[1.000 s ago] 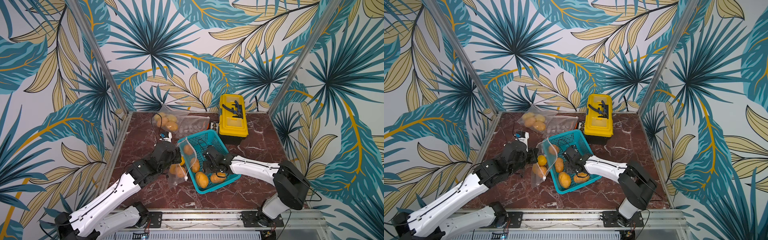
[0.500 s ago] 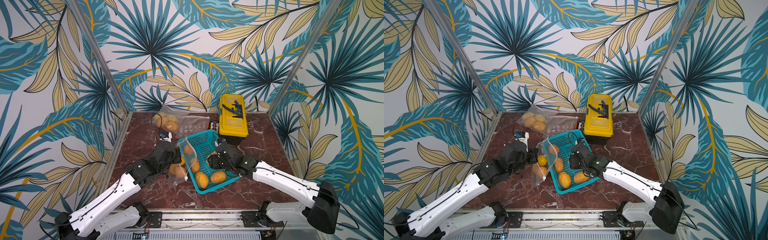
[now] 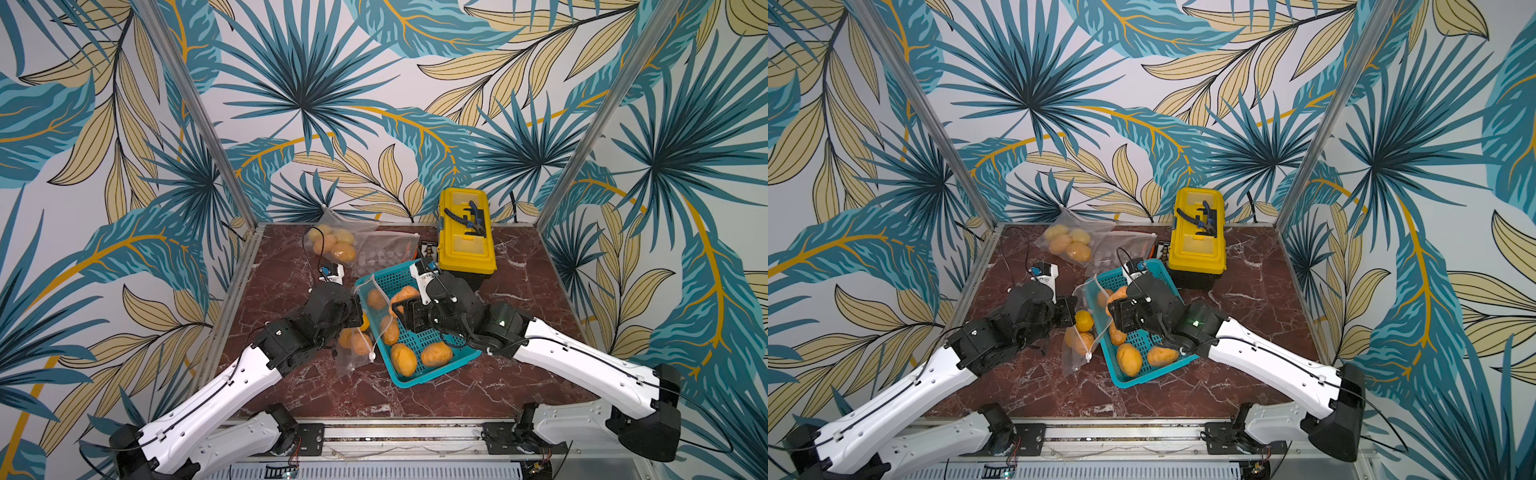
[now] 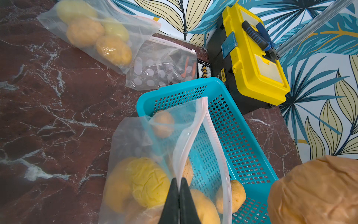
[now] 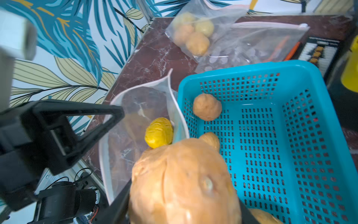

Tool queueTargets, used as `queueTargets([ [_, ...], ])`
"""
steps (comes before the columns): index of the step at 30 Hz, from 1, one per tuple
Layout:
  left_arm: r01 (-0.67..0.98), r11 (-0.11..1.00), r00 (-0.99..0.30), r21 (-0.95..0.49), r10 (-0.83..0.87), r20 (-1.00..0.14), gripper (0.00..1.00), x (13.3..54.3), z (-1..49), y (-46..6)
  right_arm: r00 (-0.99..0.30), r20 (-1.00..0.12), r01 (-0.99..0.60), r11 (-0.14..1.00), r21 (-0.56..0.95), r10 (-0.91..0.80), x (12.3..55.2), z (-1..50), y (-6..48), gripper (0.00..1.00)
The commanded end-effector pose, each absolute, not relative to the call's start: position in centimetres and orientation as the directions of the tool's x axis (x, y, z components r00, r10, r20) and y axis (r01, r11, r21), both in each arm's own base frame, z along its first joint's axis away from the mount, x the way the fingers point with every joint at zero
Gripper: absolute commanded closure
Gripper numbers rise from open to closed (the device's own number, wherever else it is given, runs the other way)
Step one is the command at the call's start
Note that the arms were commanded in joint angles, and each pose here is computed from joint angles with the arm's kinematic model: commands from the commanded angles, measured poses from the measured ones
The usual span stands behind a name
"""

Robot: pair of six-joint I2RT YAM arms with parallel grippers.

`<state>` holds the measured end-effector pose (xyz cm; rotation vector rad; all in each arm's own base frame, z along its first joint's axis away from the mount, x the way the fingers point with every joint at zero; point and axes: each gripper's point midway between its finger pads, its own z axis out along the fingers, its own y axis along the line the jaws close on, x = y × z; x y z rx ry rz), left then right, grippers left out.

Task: Put the potatoes into a zipper bag and zip it
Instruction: Place the potato into the zipper food storage bag.

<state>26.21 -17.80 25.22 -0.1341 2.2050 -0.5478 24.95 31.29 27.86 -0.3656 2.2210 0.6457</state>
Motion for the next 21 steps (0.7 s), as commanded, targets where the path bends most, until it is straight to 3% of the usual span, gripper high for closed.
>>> queueTargets([
  [1, 0.110, 0.894, -0.629, -0.435, -0.276, -0.727, 1.00, 26.2, 25.6, -17.9, -0.651, -0.747, -0.491, 0.824, 0.282, -0.132, 25.2, 26.8, 33.2, 0.64],
  [10, 0.115, 0.892, -0.627, -0.437, -0.276, -0.729, 1.00, 26.0, 25.7, -17.8, -0.698, -0.686, -0.485, 0.840, 0.244, -0.204, 26.6, 23.1, 36.2, 0.62],
  [14, 0.114, 0.891, -0.627, -0.440, -0.279, -0.727, 1.00, 26.0, 25.8, -17.8, -0.703, -0.678, -0.486, 0.840, 0.239, -0.214, 26.8, 22.6, 36.6, 0.49],
  [18, 0.113, 0.892, -0.627, -0.438, -0.278, -0.728, 1.00, 26.0, 25.7, -17.8, -0.707, -0.672, -0.485, 0.843, 0.232, -0.222, 26.9, 22.3, 36.8, 0.26],
  [21, 0.115, 0.892, -0.627, -0.437, -0.276, -0.729, 1.00, 26.0, 25.7, -17.8, -0.701, -0.678, -0.483, 0.846, 0.226, -0.220, 27.0, 22.7, 36.6, 0.18],
])
